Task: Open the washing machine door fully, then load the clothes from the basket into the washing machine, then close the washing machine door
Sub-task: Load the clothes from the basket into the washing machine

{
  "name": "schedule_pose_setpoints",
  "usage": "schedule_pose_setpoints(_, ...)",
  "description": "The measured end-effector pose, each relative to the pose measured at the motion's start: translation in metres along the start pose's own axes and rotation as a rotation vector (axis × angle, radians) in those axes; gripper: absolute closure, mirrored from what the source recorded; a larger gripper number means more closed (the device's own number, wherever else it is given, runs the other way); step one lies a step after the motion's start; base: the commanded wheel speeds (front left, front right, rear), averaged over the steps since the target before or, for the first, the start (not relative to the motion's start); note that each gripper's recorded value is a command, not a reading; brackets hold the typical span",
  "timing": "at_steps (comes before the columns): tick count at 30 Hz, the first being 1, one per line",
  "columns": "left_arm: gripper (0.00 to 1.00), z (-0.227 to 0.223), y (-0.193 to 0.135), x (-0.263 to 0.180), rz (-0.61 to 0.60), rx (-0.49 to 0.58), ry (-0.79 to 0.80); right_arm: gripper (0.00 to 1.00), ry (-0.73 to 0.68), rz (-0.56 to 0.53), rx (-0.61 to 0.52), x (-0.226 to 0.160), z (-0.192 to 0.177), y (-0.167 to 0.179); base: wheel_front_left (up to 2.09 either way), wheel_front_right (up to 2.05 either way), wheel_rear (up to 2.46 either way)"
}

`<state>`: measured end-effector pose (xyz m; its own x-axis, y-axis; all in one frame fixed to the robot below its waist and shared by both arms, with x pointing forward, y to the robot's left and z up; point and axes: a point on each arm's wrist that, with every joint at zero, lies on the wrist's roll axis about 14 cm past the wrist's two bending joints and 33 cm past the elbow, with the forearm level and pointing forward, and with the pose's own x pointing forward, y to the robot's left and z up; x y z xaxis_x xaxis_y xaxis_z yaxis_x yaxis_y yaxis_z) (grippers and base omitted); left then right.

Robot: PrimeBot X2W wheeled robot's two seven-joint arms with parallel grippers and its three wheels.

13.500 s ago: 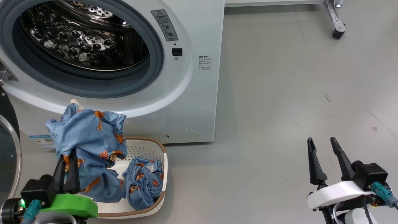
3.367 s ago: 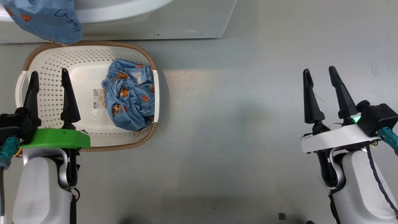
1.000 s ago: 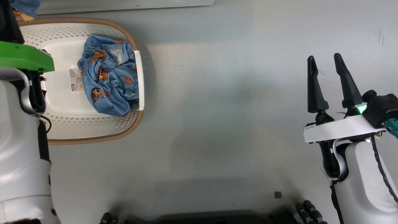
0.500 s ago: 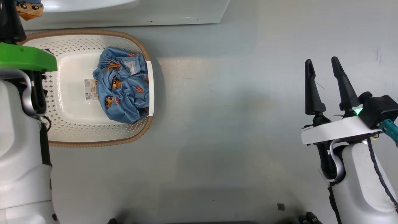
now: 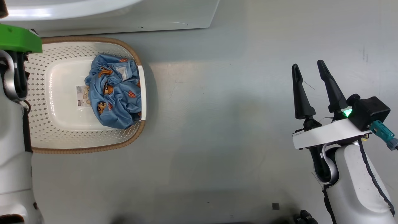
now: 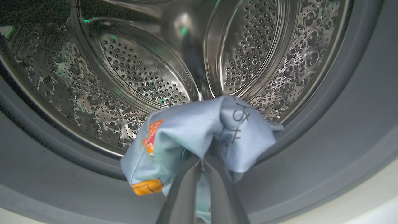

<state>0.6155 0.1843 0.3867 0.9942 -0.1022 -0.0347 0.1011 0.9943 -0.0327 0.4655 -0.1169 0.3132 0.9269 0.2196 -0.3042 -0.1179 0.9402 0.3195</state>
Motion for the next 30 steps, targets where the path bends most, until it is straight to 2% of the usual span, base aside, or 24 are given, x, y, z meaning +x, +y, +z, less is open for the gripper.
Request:
schedule_pose_setpoints(9,1.0,0.003,-0.013,0.026,-0.045,0.003,0.004,0.0,0.004,-0.04,-0.001,-0.008,0.002,-0.013,0.0,0.0,0.0)
schedule_pose_setpoints(21,1.0,0.011,-0.002,0.059,-0.035,0.012,0.051,0.0,0.011,-0.071,-0.004,-0.013,0.0,-0.024,0.0,0.0,0.0)
schedule_pose_setpoints(30,1.0,0.012,-0.008,0.08,-0.061,0.019,0.108,0.0,0.026,-0.08,-0.002,-0.014,-0.006,-0.027,0.0,0.0,0.0)
